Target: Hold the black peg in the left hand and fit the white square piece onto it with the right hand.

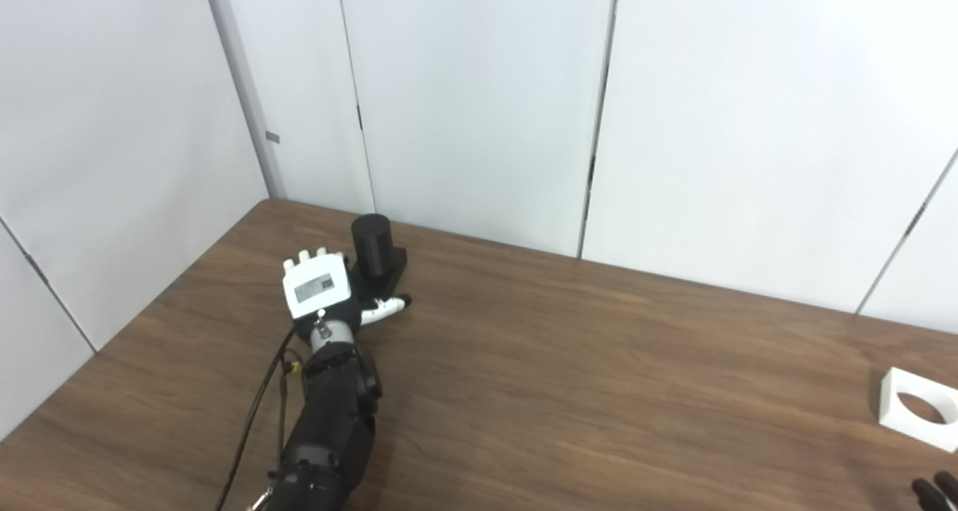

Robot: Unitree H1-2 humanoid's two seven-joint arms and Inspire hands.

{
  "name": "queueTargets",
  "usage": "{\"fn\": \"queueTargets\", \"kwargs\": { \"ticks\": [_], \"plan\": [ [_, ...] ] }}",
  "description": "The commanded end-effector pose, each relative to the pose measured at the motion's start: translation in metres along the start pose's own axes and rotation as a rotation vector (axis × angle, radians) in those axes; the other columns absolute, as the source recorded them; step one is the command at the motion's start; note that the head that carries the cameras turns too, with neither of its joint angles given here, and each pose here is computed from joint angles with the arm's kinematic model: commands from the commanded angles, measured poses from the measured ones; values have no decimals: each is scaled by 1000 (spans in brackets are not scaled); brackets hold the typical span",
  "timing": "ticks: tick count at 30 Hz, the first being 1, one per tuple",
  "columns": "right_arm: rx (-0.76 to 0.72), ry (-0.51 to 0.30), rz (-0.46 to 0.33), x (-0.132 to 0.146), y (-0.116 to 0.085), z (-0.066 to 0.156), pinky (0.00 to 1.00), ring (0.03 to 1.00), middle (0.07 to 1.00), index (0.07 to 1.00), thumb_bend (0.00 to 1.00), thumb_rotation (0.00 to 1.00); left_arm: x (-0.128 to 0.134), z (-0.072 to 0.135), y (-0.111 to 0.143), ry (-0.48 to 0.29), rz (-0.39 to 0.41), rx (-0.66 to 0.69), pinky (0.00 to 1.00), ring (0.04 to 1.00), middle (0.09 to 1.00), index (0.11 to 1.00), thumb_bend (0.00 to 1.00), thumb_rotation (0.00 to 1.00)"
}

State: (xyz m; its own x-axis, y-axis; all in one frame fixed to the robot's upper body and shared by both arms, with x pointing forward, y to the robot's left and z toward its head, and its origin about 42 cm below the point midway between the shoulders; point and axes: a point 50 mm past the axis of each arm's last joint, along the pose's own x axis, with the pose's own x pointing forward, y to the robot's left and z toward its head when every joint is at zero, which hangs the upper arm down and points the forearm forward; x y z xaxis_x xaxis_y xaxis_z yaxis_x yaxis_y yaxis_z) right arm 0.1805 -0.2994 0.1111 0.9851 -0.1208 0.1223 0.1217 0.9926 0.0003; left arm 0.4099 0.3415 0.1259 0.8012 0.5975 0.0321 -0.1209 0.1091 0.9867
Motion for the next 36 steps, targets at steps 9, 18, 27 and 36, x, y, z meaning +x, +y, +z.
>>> {"fn": "queueTargets", "kwargs": {
  "ticks": [9,18,27,36],
  "plan": [
    [50,-5,-23,-6,8,2,1000,947,869,868,693,812,28,3,20,19,113,-17,1000,946,908,829,939,698],
    [44,-5,-7,-7,8,2,1000,956,895,892,686,891,31,2,21,20,121,-24,1000,947,903,817,931,683],
    [56,-8,5,-6,9,2,1000,968,904,903,697,908,32,5,21,18,122,-32,1000,933,886,777,902,670],
    [72,-9,-1,-5,11,2,1000,984,903,906,673,891,32,5,22,4,127,-33,1000,908,837,645,788,546]
  ]
}}
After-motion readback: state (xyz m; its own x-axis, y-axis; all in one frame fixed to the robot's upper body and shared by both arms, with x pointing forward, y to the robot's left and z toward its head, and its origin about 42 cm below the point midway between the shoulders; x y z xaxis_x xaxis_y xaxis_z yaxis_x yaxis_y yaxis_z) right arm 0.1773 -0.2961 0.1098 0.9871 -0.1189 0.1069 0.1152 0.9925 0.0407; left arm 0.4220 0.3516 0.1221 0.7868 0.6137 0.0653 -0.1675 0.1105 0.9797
